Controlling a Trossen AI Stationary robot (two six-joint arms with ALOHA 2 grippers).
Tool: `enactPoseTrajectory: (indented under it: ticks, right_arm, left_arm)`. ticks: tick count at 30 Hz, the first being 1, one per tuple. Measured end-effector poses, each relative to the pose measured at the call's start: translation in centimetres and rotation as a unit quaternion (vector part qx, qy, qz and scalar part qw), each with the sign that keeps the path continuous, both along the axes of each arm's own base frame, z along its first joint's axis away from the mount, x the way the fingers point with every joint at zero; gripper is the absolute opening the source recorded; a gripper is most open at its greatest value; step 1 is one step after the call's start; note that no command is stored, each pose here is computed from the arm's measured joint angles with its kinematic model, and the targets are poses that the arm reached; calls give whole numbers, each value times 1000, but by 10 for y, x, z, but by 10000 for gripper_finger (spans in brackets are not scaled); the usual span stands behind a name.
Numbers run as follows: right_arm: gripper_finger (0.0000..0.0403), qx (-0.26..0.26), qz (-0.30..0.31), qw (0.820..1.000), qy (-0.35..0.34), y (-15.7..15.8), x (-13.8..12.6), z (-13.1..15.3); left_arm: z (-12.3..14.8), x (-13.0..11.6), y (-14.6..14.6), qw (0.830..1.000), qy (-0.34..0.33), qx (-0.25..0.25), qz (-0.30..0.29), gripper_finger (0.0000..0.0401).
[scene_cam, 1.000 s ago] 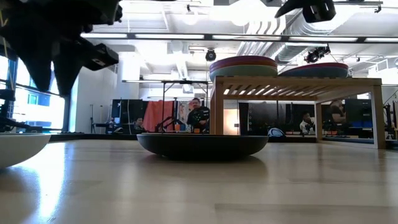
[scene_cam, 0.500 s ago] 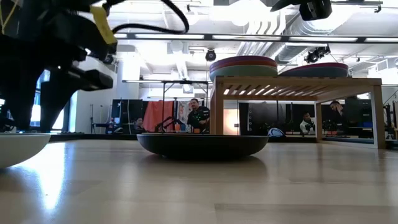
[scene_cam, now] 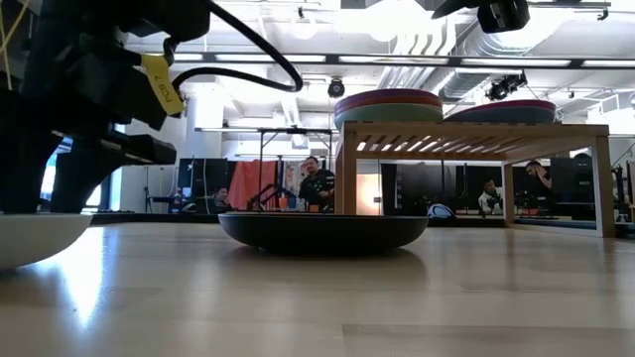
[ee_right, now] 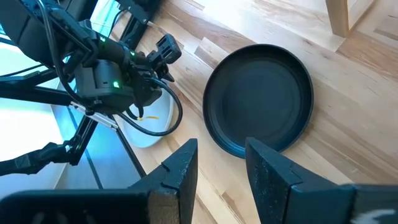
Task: Place and stack plates onto a shelf
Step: Stack the bottom left white plate on the pink plate
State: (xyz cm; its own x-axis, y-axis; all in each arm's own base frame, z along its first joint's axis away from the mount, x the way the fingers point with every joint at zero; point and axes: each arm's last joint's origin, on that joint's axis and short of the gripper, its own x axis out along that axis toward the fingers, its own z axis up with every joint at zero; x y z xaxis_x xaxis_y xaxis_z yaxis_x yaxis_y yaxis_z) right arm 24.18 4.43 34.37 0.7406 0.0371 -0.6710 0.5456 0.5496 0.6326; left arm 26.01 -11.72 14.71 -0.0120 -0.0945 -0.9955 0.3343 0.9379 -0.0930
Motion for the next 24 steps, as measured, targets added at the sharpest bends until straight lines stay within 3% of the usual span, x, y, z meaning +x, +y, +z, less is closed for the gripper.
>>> enactPoseTrajectory:
  ticks: [10,18,24]
  right_arm:
    - [114,2,-2,1000,0,0,0,0]
    - [114,2,-2,1000,0,0,0,0]
    - [114,-1,-4,1000,1,0,0,0]
  left_arm:
    - [2,-1,0,1000,2,-6,2,8]
    - [6,-5,2,1000,23,-11,15,4]
    - [24,-12,12,999,17,-9,44,1]
